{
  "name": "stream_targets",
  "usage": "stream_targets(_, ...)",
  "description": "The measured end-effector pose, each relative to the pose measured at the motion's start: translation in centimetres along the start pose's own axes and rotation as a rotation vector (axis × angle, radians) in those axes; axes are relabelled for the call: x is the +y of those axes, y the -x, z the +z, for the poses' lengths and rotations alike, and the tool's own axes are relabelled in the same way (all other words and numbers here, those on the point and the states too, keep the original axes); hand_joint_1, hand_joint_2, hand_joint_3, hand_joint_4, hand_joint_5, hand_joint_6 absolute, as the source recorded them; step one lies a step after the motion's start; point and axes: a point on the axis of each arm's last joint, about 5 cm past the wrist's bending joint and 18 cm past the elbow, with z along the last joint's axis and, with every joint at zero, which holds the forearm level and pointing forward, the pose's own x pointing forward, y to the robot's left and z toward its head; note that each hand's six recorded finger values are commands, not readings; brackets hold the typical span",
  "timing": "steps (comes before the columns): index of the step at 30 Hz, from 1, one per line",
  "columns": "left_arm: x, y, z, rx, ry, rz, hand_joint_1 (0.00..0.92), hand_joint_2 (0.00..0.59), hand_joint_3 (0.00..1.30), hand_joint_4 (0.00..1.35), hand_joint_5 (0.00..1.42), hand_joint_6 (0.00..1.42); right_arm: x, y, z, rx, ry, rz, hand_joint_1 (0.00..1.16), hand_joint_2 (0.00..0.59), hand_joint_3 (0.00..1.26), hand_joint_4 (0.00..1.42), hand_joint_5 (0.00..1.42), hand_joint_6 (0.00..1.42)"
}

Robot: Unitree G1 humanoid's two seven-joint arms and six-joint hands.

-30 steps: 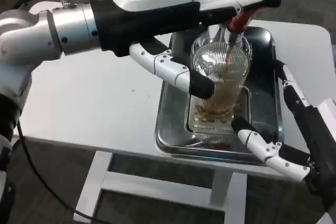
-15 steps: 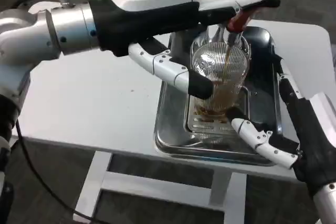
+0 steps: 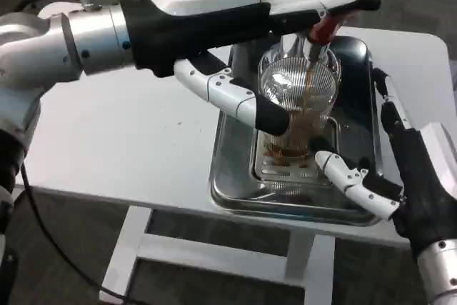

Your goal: Grasp the cup under the faucet to collect the drink, then remove the cup.

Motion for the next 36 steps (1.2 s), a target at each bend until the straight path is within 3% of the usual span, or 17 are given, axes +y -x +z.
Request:
stream_targets(11,0.0,0.0,-0.01,0.001,0.001,0.0,0.0,0.03,0.07,0.0,0.0,0.27,0.45,-0.5,-0.2,0.014,-0.009,-0.007,0.55,0.287,0.0,0.0,0.0,0.0)
stream_targets(36,0.0,0.1,-0.06,0.003,0.002,0.001,0.0,0.03,0.07,0.0,0.0,0.27,1.46,-2.0,-0.35,0.015,-0.074,-0.018,0.54,0.29,0.0,0.0,0.0,0.0)
